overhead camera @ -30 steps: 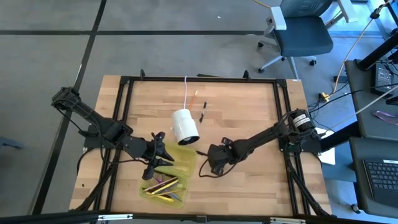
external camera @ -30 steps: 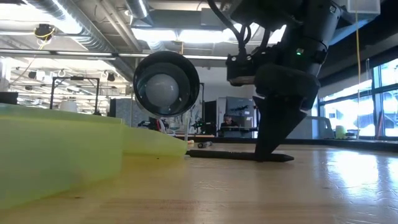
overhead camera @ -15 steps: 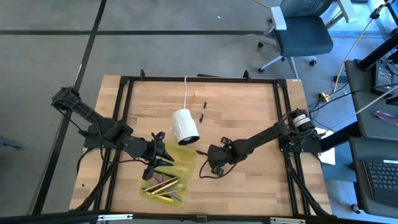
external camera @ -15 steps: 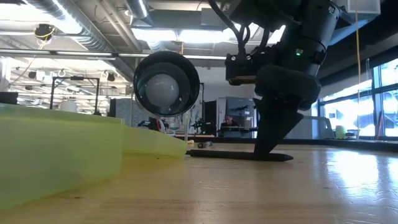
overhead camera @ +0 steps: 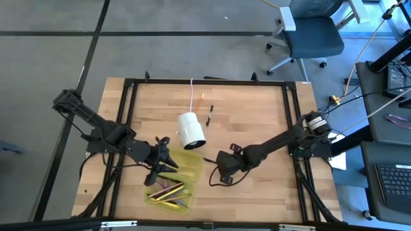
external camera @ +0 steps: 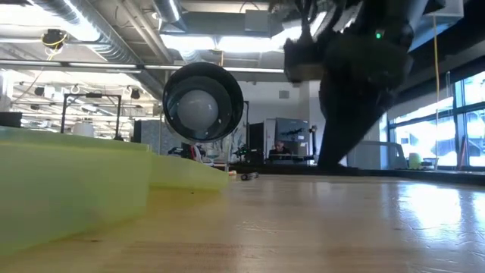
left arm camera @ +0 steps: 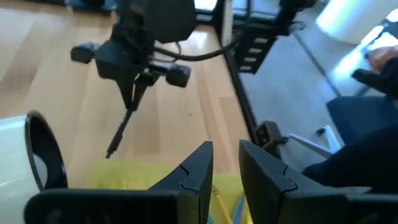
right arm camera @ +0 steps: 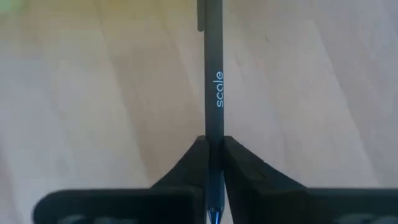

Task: Pick & place school supplies into a supply box
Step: Put the black pen into the supply box, then put the orange pencil into the supply box

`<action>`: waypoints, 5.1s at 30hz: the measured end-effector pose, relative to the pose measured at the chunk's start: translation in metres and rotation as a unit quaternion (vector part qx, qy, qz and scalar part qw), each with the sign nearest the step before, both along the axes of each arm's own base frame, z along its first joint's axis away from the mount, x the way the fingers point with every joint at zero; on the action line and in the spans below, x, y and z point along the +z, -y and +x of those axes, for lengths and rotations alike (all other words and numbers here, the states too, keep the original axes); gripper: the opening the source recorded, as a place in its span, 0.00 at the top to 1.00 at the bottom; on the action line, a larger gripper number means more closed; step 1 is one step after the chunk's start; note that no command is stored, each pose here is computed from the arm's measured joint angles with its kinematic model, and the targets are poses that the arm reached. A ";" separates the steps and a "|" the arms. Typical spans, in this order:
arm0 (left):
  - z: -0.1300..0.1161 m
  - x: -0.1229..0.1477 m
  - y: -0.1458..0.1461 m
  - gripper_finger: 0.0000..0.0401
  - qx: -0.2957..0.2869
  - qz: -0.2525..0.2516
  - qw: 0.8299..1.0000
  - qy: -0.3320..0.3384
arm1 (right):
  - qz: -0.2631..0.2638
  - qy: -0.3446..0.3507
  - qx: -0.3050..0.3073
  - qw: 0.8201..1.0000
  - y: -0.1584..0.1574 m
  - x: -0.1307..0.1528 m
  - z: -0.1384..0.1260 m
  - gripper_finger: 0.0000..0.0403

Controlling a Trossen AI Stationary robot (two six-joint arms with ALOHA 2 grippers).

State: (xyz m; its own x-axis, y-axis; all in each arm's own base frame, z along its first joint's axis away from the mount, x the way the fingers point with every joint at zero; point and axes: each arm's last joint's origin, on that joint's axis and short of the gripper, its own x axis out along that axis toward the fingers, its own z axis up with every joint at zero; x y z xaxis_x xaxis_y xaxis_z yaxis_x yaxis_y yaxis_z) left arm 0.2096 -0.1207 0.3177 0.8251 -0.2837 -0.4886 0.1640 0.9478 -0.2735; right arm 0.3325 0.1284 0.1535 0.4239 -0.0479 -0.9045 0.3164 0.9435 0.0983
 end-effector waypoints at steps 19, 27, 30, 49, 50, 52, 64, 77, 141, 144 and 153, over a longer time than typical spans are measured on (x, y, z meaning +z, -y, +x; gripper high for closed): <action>-0.090 -0.007 -0.042 0.82 0.073 -0.002 0.987 0.146 | 0.052 0.213 0.019 0.976 -0.054 0.080 0.027 0.91; -0.102 -0.032 -0.053 0.82 0.098 -0.031 0.985 0.141 | 0.037 0.280 0.068 0.957 -0.060 0.092 0.075 0.90; -0.105 -0.031 -0.055 0.82 0.099 -0.039 0.983 0.147 | 0.041 0.281 0.095 0.954 -0.061 0.090 0.092 0.90; -0.110 -0.027 -0.059 0.82 0.104 -0.066 0.980 0.154 | 0.121 0.199 0.130 0.964 -0.062 0.010 0.147 0.89; -0.110 -0.027 -0.059 0.82 0.104 -0.066 0.980 0.154 | 0.127 0.193 0.128 0.965 -0.062 0.005 0.147 0.89; -0.109 -0.027 -0.059 0.82 0.104 -0.066 0.980 0.154 | 0.132 0.187 0.122 0.966 -0.062 0.001 0.148 0.89; -0.109 -0.028 -0.058 0.82 0.104 -0.065 0.981 0.153 | 0.124 0.189 0.133 0.965 -0.062 0.001 0.148 0.89; -0.109 -0.028 -0.058 0.82 0.104 -0.065 0.981 0.152 | 0.117 0.162 0.131 0.971 -0.061 -0.003 0.144 0.89; -0.107 -0.026 -0.071 0.82 0.364 -0.004 0.909 0.205 | -0.142 0.163 -0.025 0.976 0.208 0.078 -0.020 0.72; -0.108 -0.024 -0.072 0.82 0.383 -0.004 0.899 0.212 | -0.150 0.160 -0.026 0.975 0.216 0.069 -0.024 0.72; -0.109 -0.023 -0.074 0.82 0.421 -0.006 0.879 0.222 | -0.034 0.194 0.043 0.979 0.251 0.059 -0.032 0.72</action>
